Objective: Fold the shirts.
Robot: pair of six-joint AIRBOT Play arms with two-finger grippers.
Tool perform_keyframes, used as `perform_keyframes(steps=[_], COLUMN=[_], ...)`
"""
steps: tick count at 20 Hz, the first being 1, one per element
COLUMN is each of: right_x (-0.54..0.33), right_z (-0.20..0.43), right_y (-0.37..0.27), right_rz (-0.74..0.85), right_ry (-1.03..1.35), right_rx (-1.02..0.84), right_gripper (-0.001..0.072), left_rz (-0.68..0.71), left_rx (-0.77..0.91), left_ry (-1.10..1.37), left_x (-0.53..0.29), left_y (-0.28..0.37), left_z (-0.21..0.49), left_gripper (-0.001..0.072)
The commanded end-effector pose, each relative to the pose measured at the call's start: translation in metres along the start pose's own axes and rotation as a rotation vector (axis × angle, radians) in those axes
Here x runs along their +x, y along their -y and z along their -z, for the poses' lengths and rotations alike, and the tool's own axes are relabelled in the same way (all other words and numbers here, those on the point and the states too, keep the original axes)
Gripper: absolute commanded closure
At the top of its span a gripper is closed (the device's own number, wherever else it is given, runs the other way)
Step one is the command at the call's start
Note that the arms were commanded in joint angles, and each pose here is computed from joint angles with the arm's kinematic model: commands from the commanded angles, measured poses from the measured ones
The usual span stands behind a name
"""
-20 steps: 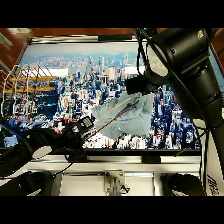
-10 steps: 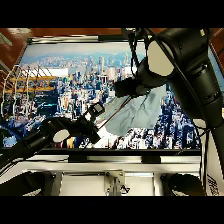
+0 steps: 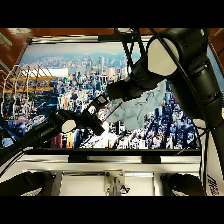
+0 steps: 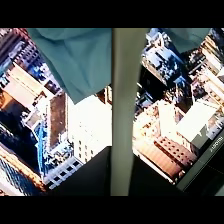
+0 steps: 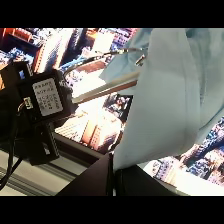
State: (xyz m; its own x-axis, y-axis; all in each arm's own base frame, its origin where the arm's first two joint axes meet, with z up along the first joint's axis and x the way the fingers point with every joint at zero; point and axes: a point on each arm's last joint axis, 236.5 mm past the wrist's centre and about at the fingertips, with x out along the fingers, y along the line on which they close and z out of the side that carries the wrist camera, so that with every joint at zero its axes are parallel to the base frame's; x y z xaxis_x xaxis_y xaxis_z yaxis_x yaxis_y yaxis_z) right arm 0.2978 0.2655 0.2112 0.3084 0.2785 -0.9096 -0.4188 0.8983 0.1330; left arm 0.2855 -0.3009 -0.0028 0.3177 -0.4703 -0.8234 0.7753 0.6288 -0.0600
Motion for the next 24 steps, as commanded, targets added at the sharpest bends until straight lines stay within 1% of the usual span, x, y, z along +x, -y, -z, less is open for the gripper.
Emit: perform_keyframes(steps=[1,3,4,5,6,7,10,12,14,16,17,18,19,21,23,24], right_x=[-0.001,-0.001,-0.001,-0.002,-0.002,-0.004,-0.032,-0.062,-0.095,-0.115,-0.113,-0.106,-0.094,-0.064,-0.042,-0.036], right_z=[-0.005,-0.016,-0.021,-0.025,-0.026,-0.029,-0.044,-0.054,-0.056,-0.05,-0.041,-0.03,-0.019,-0.001,-0.016,-0.024], right_y=[-0.003,-0.002,-0.003,-0.002,0.003,0.015,0.073,0.119,0.18,0.24,0.262,0.274,0.278,0.267,0.234,0.219], right_rz=[-0.012,-0.01,-0.015,-0.011,0.012,0.059,0.229,0.28,0.346,0.397,0.405,0.407,0.39,0.276,0.123,0.06], right_ry=[0.022,0.07,0.091,0.107,0.113,0.126,0.229,0.318,0.401,0.432,0.383,0.3,0.2,0.02,0.07,0.113], right_rx=[0.004,0.02,0.02,0.02,0.021,0.02,0.081,0.157,0.257,0.312,0.248,0.112,-0.078,-0.489,-0.754,-0.851], right_gripper=[0.0639,0.0638,0.0608,0.0411,0.0184,0.0158,0.0159,0.0159,0.0159,0.0161,0.0203,0.0265,0.0263,0.0246,0.0246,0.0246], left_rz=[-0.016,-0.015,-0.013,-0.014,-0.014,-0.014,-0.009,-0.02,-0.032,-0.033,-0.033,-0.032,-0.03,-0.022,-0.012,-0.008], left_rx=[-0.022,0.004,0.007,0.007,0.008,0.007,0.011,0.022,0.026,0.042,0.06,0.081,0.106,0.185,0.226,0.23], left_ry=[0.05,0.079,0.089,0.095,0.096,0.095,0.056,0.049,0.045,0.016,-0.005,-0.029,-0.049,-0.089,-0.129,-0.146], left_x=[-0.003,-0.007,-0.009,-0.01,-0.011,-0.012,-0.018,-0.028,-0.043,-0.057,-0.062,-0.066,-0.069,-0.074,-0.076,-0.077], left_y=[-0.008,-0.004,-0.002,-0.002,-0.003,-0.003,-0.002,-0.005,-0.009,-0.013,-0.016,-0.018,-0.02,-0.024,-0.027,-0.029], left_z=[-0.015,-0.027,-0.032,-0.034,-0.035,-0.035,-0.026,-0.023,-0.021,-0.011,-0.005,0.001,0.007,0.018,0.028,0.032], left_gripper=[0.0659,0.0659,0.0658,0.0658,0.0658,0.0658,0.0659,0.0658,0.0658,0.0659,0.0659,0.0659,0.0659,0.0659,0.0658,0.0659])
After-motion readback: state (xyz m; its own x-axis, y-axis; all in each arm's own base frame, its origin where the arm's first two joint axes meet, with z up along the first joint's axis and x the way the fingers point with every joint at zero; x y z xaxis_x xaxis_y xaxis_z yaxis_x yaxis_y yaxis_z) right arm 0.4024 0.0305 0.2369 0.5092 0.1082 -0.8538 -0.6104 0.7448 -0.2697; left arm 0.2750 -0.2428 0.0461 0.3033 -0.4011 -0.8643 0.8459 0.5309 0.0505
